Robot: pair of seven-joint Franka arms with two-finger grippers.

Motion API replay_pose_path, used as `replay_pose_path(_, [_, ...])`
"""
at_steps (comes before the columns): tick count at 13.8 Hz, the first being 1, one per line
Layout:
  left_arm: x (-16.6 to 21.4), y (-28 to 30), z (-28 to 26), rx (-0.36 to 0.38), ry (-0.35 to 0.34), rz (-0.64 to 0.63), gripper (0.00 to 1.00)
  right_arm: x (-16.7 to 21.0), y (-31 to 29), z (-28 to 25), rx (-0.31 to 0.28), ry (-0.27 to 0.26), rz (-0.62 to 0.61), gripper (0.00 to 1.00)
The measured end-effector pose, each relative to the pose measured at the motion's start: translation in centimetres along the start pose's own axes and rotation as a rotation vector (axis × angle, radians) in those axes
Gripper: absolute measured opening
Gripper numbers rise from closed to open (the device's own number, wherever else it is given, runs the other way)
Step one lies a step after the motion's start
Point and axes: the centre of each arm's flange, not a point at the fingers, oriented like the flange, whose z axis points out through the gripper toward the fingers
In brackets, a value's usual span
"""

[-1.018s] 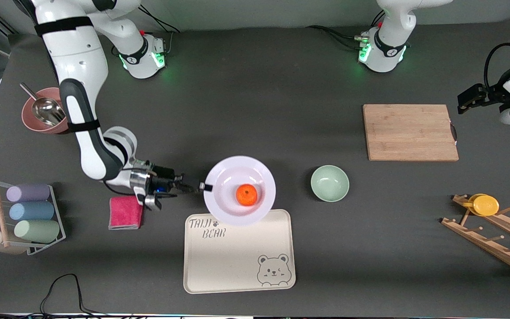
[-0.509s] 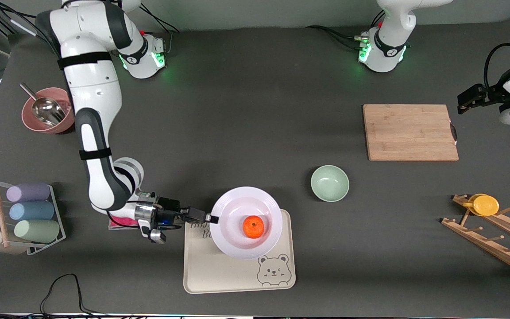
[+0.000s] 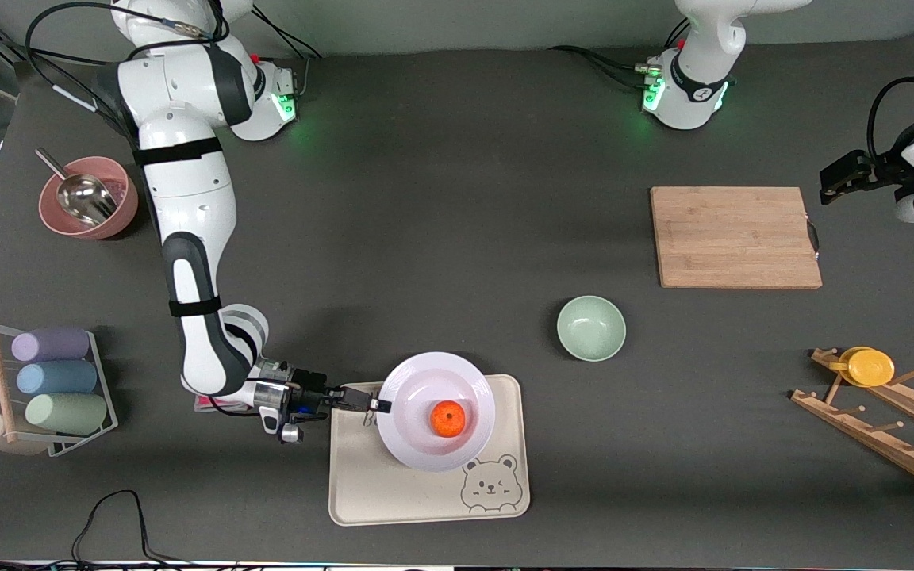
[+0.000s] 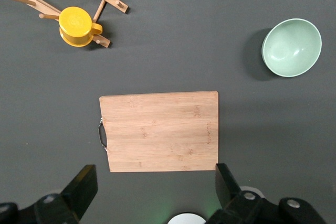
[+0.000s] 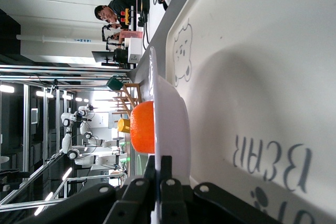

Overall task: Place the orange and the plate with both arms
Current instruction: 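Open the right gripper and draw it back from the plate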

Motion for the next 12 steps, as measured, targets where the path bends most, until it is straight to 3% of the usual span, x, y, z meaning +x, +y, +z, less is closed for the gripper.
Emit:
replay_pose_path(7, [0.00,0.03,0.00,0.000,0.000,0.000,1.00,0.18,0.93,0.32,-0.005,0.012,-0.017,0.07])
replay_pose_path(12, [0.01,0.07,0.00,0.000,0.000,0.001,1.00,0.28,0.84,0.29,0.000,0.017,-0.016,0.59])
